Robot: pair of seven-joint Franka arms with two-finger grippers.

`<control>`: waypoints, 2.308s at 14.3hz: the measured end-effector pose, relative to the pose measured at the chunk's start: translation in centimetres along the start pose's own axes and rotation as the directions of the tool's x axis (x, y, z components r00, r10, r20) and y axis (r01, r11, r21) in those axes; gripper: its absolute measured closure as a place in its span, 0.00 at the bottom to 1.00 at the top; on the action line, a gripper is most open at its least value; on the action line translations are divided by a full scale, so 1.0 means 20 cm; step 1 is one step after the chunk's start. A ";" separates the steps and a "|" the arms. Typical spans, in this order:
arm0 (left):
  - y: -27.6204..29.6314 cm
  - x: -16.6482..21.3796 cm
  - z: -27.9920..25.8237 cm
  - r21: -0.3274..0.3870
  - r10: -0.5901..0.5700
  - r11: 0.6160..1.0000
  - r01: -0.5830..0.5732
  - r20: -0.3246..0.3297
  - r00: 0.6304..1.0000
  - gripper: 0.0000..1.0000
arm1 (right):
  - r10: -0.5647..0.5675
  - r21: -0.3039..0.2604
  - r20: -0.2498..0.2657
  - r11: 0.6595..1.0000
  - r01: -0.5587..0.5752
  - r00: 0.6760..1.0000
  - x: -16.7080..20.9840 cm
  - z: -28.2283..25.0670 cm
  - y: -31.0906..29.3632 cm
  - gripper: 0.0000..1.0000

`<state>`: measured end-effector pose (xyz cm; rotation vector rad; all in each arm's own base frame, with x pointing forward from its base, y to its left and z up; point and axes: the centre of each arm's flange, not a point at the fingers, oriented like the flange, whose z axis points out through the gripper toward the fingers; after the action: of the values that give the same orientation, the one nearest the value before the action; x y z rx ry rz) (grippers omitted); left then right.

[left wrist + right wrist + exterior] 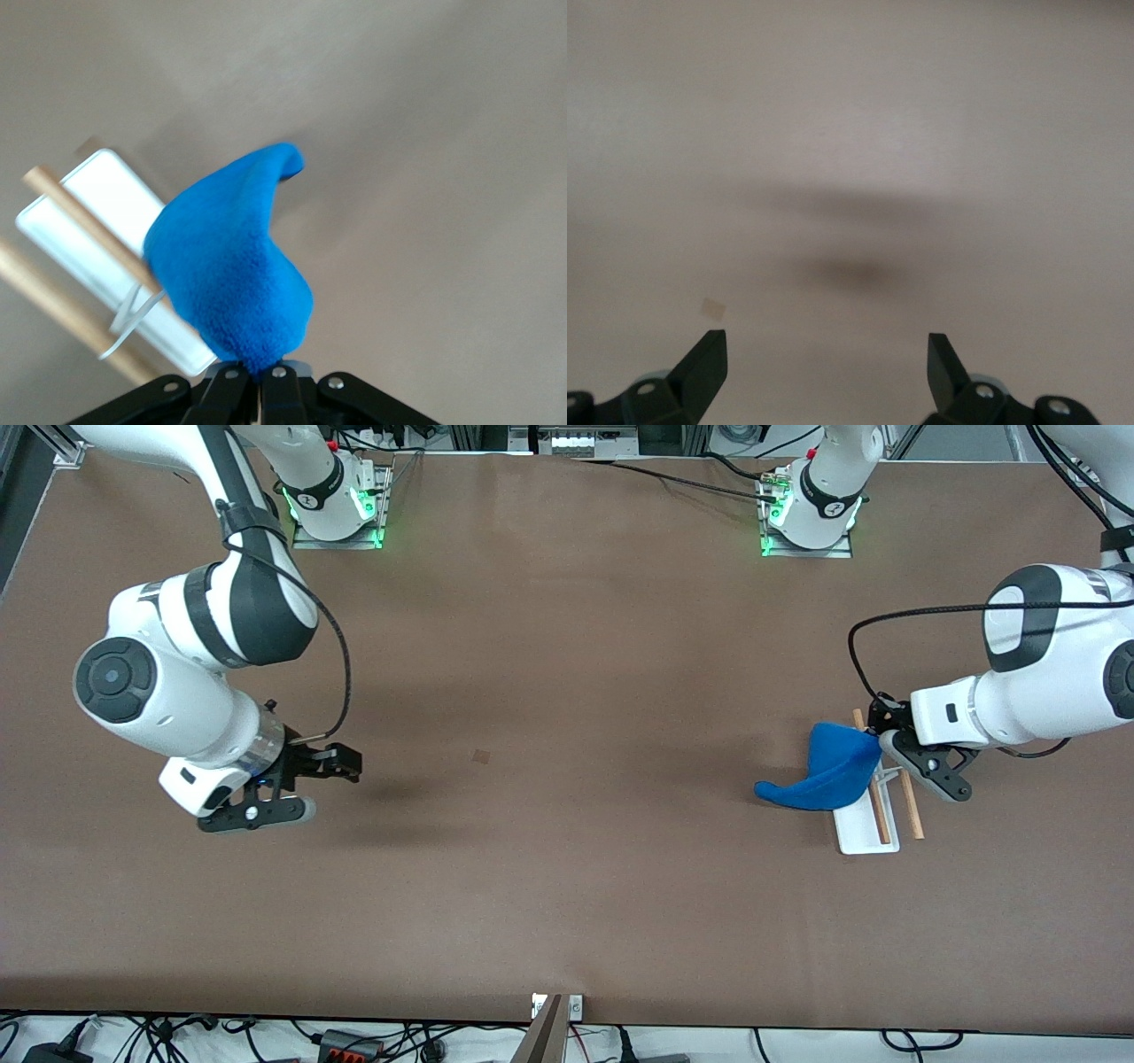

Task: Pass towel and hang on rack
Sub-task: 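Carry the towel to the dowels with the left gripper while the right gripper withdraws, then drape the towel over the wooden dowels with the left gripper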

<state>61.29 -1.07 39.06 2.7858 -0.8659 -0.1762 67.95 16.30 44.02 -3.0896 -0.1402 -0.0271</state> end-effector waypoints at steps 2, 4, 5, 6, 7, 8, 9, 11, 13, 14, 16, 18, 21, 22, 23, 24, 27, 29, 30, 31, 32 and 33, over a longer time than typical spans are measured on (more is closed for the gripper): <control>-0.11 -0.08 0.00 -0.009 -0.031 0.999 0.031 0.014 0.999 0.98 | 0.046 -0.026 -0.027 0.999 -0.047 0.999 0.01 -0.08 0.17 0.00; -0.18 -0.15 0.00 -0.010 -0.044 0.999 0.044 0.027 0.999 0.98 | 0.097 -0.040 -0.044 0.994 -0.099 0.994 0.00 -0.17 0.37 0.00; -0.21 -0.17 -0.01 -0.003 -0.044 0.999 0.044 0.032 0.999 0.98 | 0.128 -0.043 -0.032 0.991 -0.129 0.991 -0.02 -0.22 0.47 0.00; -0.23 -0.19 -0.01 0.001 -0.042 0.999 0.042 0.035 0.999 0.98 | 0.160 -0.046 -0.008 0.986 -0.161 0.987 -0.06 -0.28 0.58 0.00; -0.25 -0.20 -0.02 0.003 -0.034 0.999 0.034 0.035 0.999 0.98 | 0.189 -0.048 0.020 0.981 -0.188 0.982 -0.11 -0.34 0.67 0.00; -0.28 -0.23 -0.03 0.004 -0.021 1.000 0.021 0.031 0.999 0.98 | 0.205 -0.049 0.038 0.978 -0.203 0.978 -0.16 -0.41 0.75 0.00; -0.32 -0.26 -0.05 0.005 -0.007 1.000 0.007 0.025 1.000 0.98 | 0.206 -0.048 0.043 0.978 -0.204 0.978 -0.20 -0.47 0.80 0.00; -0.43 -0.36 -0.08 0.014 0.019 1.000 -0.019 0.025 1.000 0.98 | 0.175 -0.043 0.032 0.984 -0.174 0.984 -0.24 -0.57 0.88 0.00; -0.51 -0.43 -0.07 0.012 0.020 1.000 -0.021 0.029 0.999 0.98 | 0.149 -0.041 0.018 0.988 -0.148 0.989 -0.27 -0.62 0.91 0.00; -0.54 -0.46 -0.05 0.006 0.019 1.000 -0.019 0.030 0.999 0.98 | 0.144 -0.040 0.019 0.989 -0.143 0.989 -0.28 -0.65 0.91 0.00; -0.61 -0.48 0.02 -0.006 0.023 1.000 -0.023 0.025 0.999 0.98 | 0.143 -0.038 0.043 0.989 -0.141 0.989 -0.32 -0.69 0.89 0.00; -0.66 -0.47 0.10 -0.013 0.024 1.000 -0.024 0.015 1.000 0.98 | 0.144 -0.037 0.045 0.989 -0.142 0.989 -0.35 -0.73 0.88 0.00; -0.70 -0.45 0.19 -0.018 0.025 1.000 -0.025 0.003 1.000 0.98 | 0.145 -0.035 0.048 0.989 -0.144 0.988 -0.40 -0.68 0.88 0.00; -0.72 -0.44 0.22 -0.018 0.030 0.999 -0.030 -0.001 1.000 0.98 | 0.146 -0.034 0.038 0.989 -0.145 0.989 -0.42 -0.65 0.89 0.00; -0.73 -0.44 0.23 -0.014 0.040 0.999 -0.040 -0.009 0.999 0.98 | 0.147 -0.033 0.031 0.989 -0.146 0.989 -0.45 -0.61 0.89 0.00; -0.75 -0.44 0.25 -0.008 0.047 0.999 -0.047 -0.019 0.999 0.98 | 0.147 -0.033 0.030 0.989 -0.146 0.989 -0.49 -0.58 0.89 0.00; -0.84 -0.47 0.34 -0.011 0.056 0.998 -0.057 -0.037 0.998 0.98 | 0.137 -0.034 0.025 0.990 -0.136 0.990 -0.56 -0.57 0.88 0.00; -0.88 -0.50 0.39 -0.017 0.062 0.998 -0.063 -0.044 0.997 0.98 | 0.132 -0.033 0.008 0.991 -0.132 0.991 -0.58 -0.62 0.87 0.00; -0.90 -0.51 0.41 -0.020 0.061 0.998 -0.062 -0.047 0.997 0.98 | 0.131 -0.033 0.000 0.991 -0.131 0.991 -0.58 -0.64 0.87 0.00; -0.92 -0.52 0.43 -0.018 0.062 0.998 -0.063 -0.053 0.997 0.98 | 0.130 -0.033 -0.005 0.991 -0.130 0.992 -0.59 -0.66 0.87 0.00; -0.94 -0.52 0.45 -0.014 0.063 0.998 -0.064 -0.059 0.996 0.98 | 0.126 -0.035 -0.006 0.991 -0.126 0.992 -0.59 -0.66 0.87 0.00; -0.94 -0.52 0.46 -0.014 0.065 0.998 -0.066 -0.062 0.996 0.97 | 0.121 -0.039 -0.006 0.992 -0.121 0.993 -0.59 -0.66 0.87 0.00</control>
<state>61.44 18.37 26.09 2.7279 -0.9355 -0.0865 57.58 -2.69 56.19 -3.1309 0.0482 -0.0313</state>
